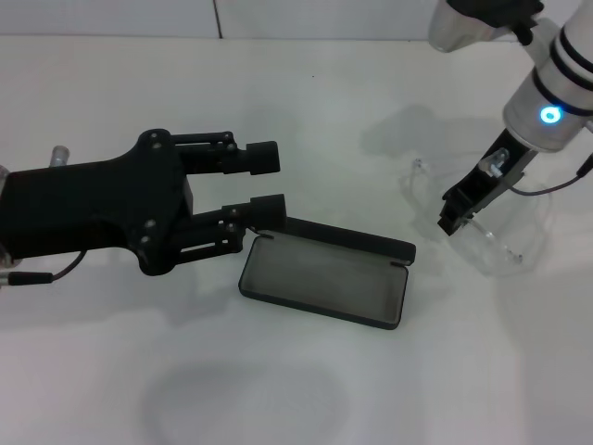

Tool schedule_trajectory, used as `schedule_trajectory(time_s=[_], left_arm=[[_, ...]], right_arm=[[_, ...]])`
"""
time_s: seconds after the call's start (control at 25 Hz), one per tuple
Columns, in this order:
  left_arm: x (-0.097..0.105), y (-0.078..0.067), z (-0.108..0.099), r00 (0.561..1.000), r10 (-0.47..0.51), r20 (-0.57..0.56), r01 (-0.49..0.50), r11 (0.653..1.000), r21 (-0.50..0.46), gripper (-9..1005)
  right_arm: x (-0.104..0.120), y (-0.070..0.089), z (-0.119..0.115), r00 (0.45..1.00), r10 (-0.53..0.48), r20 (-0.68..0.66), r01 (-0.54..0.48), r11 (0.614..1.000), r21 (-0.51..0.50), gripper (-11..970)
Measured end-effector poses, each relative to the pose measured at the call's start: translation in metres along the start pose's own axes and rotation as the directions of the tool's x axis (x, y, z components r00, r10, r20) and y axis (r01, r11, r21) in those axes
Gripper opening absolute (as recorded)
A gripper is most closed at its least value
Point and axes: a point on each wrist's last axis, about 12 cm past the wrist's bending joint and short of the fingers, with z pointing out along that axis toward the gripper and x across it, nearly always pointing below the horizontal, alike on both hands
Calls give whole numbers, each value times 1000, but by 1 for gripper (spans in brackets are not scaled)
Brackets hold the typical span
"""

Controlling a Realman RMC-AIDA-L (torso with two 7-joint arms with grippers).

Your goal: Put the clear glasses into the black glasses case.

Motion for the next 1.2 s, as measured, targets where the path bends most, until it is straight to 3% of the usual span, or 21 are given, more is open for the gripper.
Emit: schedule_trajectory(time_s=[0.44, 0.76, 1.2], left_arm=[[0, 0, -1, 1000, -6, 7, 6, 1000, -2, 503], [-4, 1, 2, 999, 1, 33, -1, 1000, 3, 503], [-5, -2, -5, 998, -5, 68, 6, 1000, -18, 503]], right_arm=[[19, -8, -28, 997, -21, 73, 21, 1000, 4, 146], [28, -12, -53, 984, -103, 143, 102, 995, 14, 124], [14, 11, -115, 910, -284, 303, 283, 958, 48, 115]])
